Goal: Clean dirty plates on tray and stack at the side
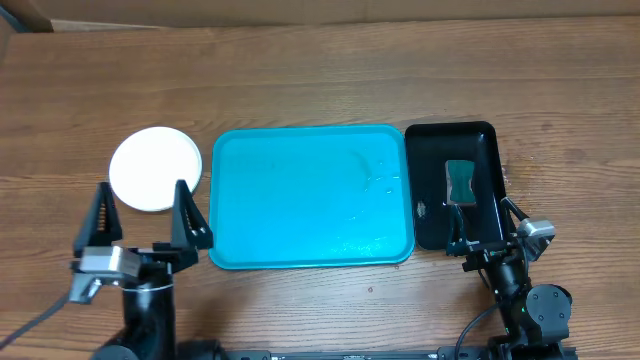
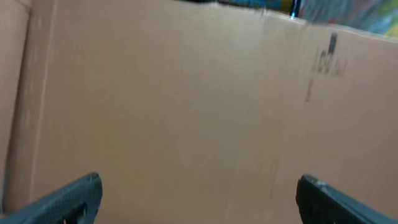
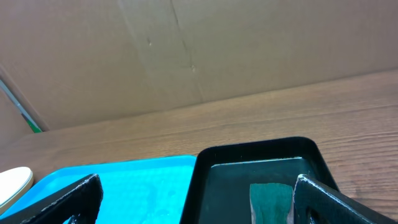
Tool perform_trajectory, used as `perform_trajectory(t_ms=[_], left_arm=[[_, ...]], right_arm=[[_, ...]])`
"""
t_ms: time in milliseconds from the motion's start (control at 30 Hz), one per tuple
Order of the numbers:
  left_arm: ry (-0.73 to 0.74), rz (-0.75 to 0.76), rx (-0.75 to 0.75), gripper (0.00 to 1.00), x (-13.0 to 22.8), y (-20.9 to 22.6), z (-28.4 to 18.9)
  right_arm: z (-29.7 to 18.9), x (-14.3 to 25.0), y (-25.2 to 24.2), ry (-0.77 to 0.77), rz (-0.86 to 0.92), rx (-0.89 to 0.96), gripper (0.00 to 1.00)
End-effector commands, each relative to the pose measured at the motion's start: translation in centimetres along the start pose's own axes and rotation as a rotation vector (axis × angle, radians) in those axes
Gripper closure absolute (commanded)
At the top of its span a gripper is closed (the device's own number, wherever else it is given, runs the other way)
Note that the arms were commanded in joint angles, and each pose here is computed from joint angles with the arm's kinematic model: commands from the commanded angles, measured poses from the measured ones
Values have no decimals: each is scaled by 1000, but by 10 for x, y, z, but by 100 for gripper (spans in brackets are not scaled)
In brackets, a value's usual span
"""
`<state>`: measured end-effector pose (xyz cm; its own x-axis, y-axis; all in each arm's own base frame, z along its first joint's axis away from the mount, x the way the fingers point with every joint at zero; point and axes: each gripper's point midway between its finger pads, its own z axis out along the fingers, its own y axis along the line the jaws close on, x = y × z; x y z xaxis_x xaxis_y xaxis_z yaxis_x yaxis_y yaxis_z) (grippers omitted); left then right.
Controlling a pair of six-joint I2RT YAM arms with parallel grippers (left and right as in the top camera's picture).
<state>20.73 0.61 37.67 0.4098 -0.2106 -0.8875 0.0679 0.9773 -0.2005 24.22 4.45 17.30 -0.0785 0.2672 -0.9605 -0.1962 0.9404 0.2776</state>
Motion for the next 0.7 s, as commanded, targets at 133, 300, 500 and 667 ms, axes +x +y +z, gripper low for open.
perform_trajectory(t_ms=[133,300,500,667], left_arm=[[-11,-34,7,0,47,10,-20],[48,-35,-9,0,80,18,-22],[135,-43,-29,0,121,27,-27],[295,-46,-66,0,167,36,-37]], right_arm=[[0,1,0,-4,0,-3,0],[0,1,0,-4,-1,-3,0],[0,1,0,-4,-1,-3,0],[0,1,0,-4,0,-3,0]])
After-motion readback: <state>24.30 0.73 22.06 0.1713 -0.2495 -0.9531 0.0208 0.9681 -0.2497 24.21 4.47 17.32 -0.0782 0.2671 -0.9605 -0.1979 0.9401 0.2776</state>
